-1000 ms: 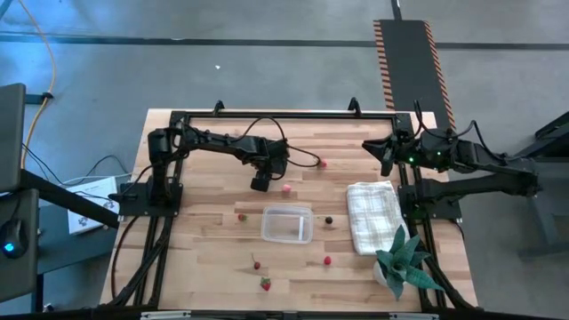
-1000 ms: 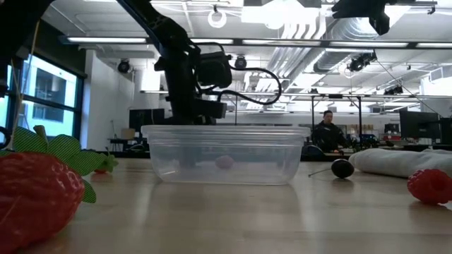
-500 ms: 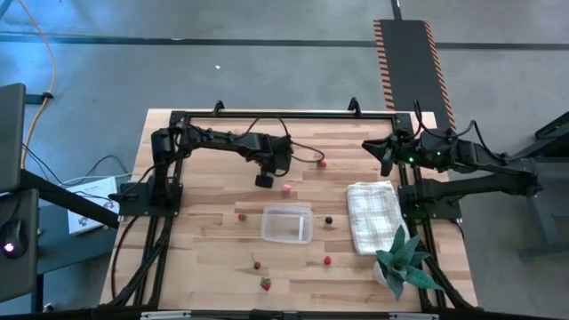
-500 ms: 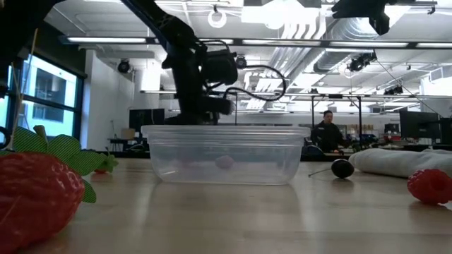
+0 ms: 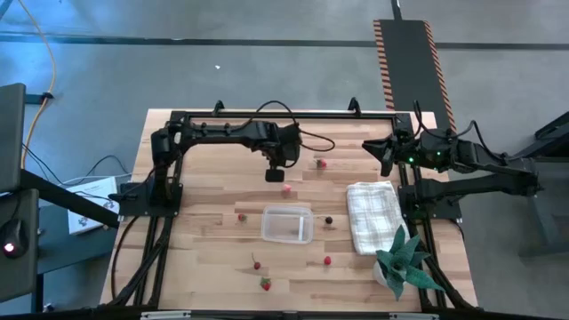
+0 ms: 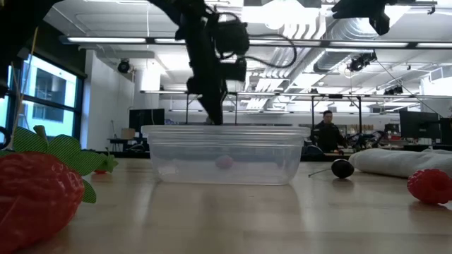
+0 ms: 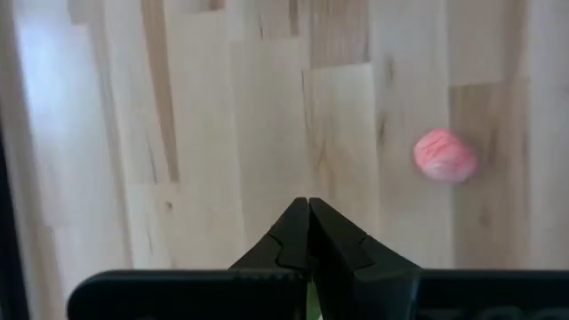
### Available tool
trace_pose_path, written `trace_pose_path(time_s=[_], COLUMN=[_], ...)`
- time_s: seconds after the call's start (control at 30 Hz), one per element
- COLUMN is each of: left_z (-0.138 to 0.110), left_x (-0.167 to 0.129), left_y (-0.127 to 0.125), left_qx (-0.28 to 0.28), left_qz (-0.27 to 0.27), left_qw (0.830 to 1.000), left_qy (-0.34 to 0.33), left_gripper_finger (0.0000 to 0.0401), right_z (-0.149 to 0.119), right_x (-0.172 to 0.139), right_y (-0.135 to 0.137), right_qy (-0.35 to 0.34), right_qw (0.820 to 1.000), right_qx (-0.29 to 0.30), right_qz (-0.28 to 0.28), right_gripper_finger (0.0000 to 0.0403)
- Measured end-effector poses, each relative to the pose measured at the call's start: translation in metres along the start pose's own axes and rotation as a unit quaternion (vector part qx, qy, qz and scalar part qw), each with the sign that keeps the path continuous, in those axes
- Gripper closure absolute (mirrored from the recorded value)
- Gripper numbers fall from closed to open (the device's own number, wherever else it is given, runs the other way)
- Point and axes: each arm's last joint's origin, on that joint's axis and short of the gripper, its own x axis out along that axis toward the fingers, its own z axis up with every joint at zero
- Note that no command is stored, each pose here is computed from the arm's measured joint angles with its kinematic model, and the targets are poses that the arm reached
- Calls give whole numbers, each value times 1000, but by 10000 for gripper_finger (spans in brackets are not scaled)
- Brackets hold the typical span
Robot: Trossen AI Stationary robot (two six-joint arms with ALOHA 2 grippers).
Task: Pick and placing Produce into tupperware
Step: Put the top left strawberry into the bin
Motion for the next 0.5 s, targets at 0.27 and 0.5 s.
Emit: trace_pose_path(time_s=[0.27,0.5], left_z=[28,47], left_x=[-44,-70], left_y=[-35,-104], left_qx=[-12,-11], left_qz=[-1,-25], left_qw=[1000,999], left_qy=[-3,-22], left_gripper_finger=[401,401], right_z=[-1,-1], right_x=[0,0], right_y=[0,0], right_qy=[3,4], right_qw=[1000,1000], right_qx=[-4,-5], right_qz=[-2,-2], right_gripper_finger=[343,343])
